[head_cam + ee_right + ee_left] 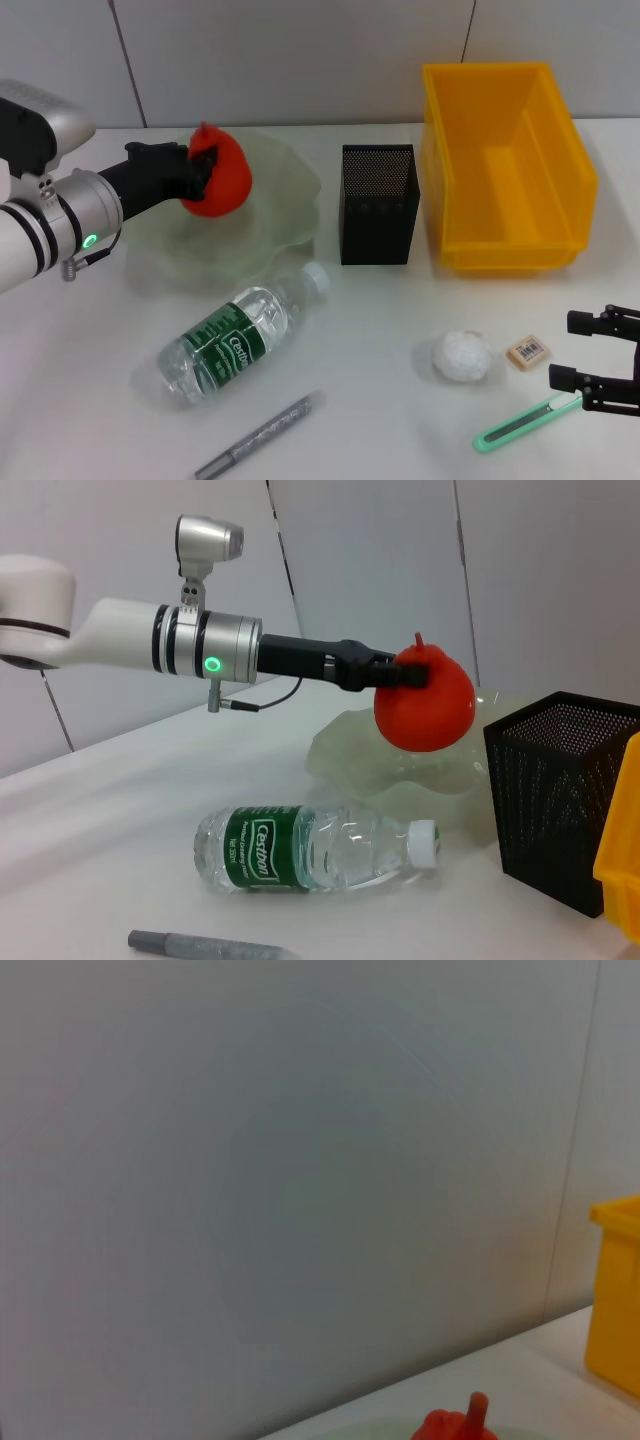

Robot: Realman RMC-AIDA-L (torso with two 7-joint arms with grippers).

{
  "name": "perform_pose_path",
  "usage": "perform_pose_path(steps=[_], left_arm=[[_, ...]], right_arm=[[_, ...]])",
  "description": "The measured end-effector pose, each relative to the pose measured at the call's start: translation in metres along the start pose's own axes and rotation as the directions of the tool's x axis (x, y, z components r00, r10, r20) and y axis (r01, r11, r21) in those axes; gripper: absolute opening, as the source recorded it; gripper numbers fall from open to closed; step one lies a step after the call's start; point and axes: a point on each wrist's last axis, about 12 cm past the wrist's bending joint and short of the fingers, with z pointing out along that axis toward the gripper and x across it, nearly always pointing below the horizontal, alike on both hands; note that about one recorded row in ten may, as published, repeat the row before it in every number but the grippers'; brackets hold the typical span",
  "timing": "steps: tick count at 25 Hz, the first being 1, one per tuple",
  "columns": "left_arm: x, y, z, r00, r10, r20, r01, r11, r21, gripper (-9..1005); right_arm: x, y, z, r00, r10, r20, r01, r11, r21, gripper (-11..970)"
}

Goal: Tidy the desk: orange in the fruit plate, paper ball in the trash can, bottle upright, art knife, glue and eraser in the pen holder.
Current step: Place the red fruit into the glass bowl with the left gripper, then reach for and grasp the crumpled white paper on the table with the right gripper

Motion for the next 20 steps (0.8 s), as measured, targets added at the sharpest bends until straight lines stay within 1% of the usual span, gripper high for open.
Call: perform_pose_path(steps=[2,9,16,17,19,20], left_arm=[[0.003,0.001,-0.002,1.000,0.003,-0.006,-0.003,1.000,-0.003,68],[0.003,-0.003,0.000,0.999,0.043,-0.008,-0.043,0.999,0.012,276],[0.000,-0.005,0.001,0.999,0.039,0.009,-0.040,0.999,0.025,576],[-0.003,-0.007,-0.001,0.999,0.037,0.029,-0.039,0.998,0.051,623],[-0.004,-0.008,-0.003,0.998,0.037,0.042,-0.040,0.997,0.068,716],[-0.007,-0.009,-0.006,0.997,0.034,0.063,-0.040,0.995,0.094,726]], right_arm=[[0.000,0.000,0.000,1.000,0.002,0.001,-0.002,1.000,-0.001,767],[-0.002,-0.002,0.003,1.000,0.002,0.003,-0.002,1.000,-0.003,767],[-0.001,-0.004,0.003,1.000,0.004,-0.005,-0.004,1.000,0.005,767],[0.000,-0.004,0.003,1.000,0.006,-0.012,-0.006,1.000,0.010,767],[0.000,-0.004,0.003,1.000,0.006,-0.015,-0.006,1.000,0.012,766],[0.000,-0.005,0.003,1.000,0.007,-0.018,-0.007,1.000,0.014,766]])
